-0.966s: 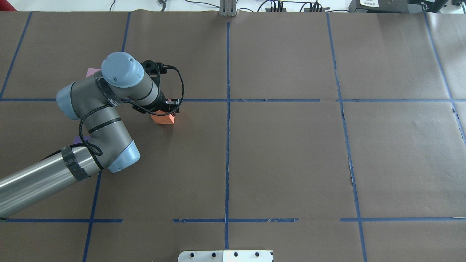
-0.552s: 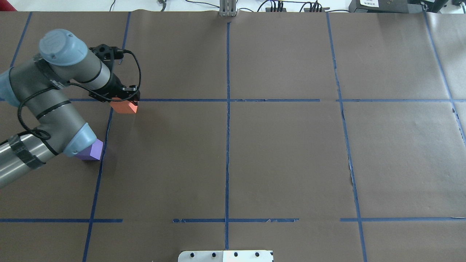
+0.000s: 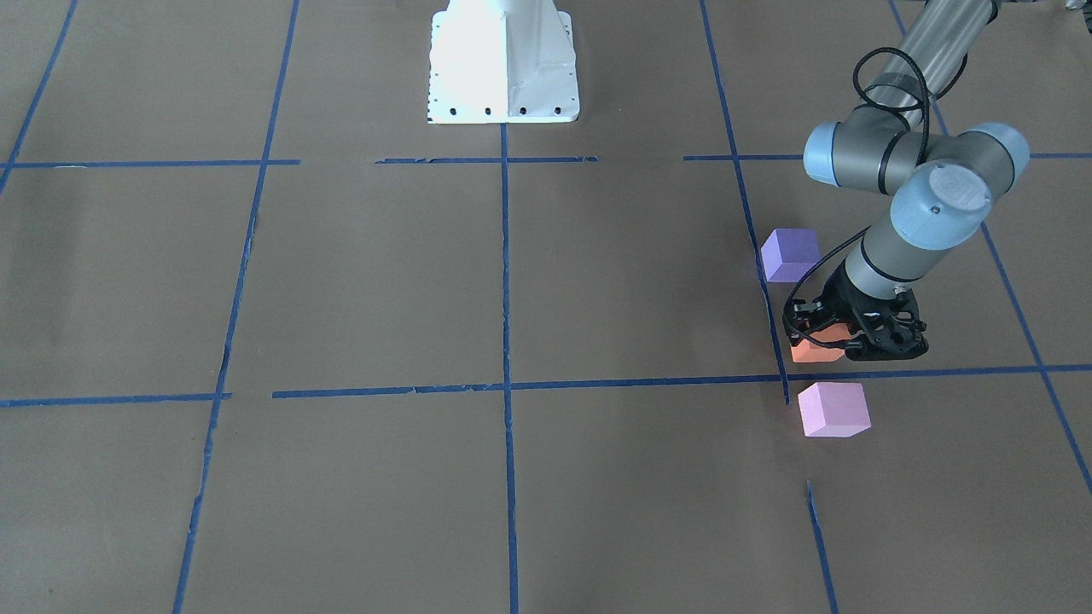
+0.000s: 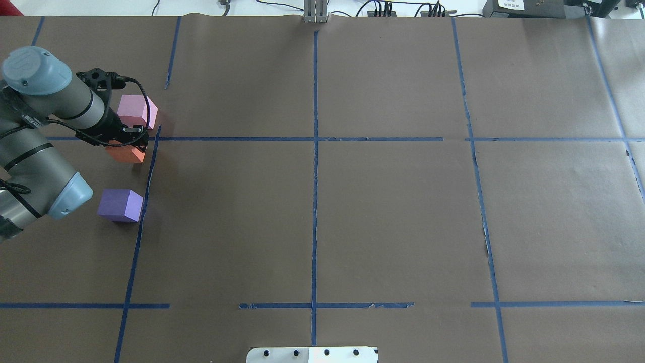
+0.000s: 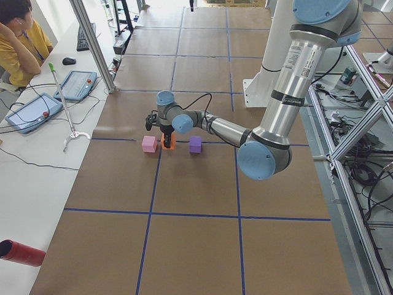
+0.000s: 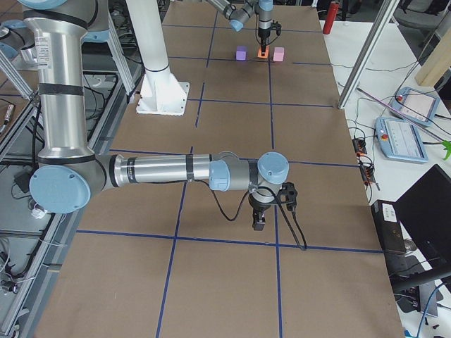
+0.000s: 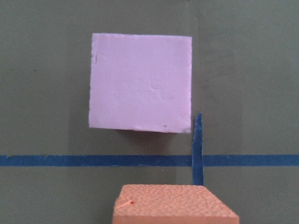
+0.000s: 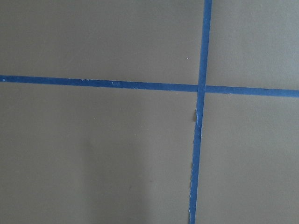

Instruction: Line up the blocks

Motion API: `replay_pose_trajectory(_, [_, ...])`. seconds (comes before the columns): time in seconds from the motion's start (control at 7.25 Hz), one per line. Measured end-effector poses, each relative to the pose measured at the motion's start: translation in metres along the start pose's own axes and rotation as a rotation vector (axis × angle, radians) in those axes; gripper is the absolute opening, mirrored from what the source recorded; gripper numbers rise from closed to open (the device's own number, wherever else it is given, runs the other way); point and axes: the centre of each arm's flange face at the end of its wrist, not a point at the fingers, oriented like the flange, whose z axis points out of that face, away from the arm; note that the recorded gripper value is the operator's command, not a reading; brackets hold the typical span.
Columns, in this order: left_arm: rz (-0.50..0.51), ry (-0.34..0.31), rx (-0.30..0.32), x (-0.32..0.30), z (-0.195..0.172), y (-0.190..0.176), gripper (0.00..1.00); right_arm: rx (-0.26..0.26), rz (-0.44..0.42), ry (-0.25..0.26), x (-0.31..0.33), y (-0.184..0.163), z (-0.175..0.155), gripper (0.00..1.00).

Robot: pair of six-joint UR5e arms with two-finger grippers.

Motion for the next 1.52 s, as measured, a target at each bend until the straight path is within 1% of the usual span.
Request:
replay_pose_trajectory(0.14, [0.000,-0.002,-0.003,-0.001,0.003,0.000,0.89,0.000,0.000,0.000,0.000,0.000,0.000,1.00])
replay_pose_trajectory(0.28, [0.002,-0.001,-0.003,0.000,0.003,0.000,0.98,0.000,0.000,0.000,0.000,0.000,0.000,1.00])
replay_pose_trajectory(0.41, [0.006,0.004,0.001,0.002,0.000,0.000,1.00,0.000,0.000,0.000,0.000,0.000,0.000,1.00])
replay_pose_trajectory(0.55, [0.008,0.016,0.013,0.004,-0.011,-0.001,1.00,0.000,0.000,0.000,0.000,0.000,0.000,1.00])
replay_pose_trajectory(0.83, [-0.032,0.049,0.022,-0.017,-0.055,-0.021,1.00,0.000,0.000,0.000,0.000,0.000,0.000,1.00])
replay_pose_trajectory(0.97, [-0.004,0.041,0.032,-0.046,-0.078,-0.035,1.00,0.000,0.000,0.000,0.000,0.000,0.000,1.00])
replay_pose_trajectory(1.1, [0.073,0.009,0.041,-0.089,-0.101,-0.047,1.00,0.000,0.000,0.000,0.000,0.000,0.000,1.00])
replay_pose_trajectory(1.24, [0.156,-0.036,0.035,-0.140,-0.123,-0.055,1.00,0.000,0.000,0.000,0.000,0.000,0.000,1.00])
replay_pose_trajectory(1.38, [0.221,-0.076,0.022,-0.196,-0.144,-0.056,1.00,0.000,0.000,0.000,0.000,0.000,0.000,1.00])
replay_pose_trajectory(1.52, [0.270,-0.107,0.005,-0.254,-0.159,-0.047,1.00,0.000,0.000,0.000,0.000,0.000,0.000,1.00])
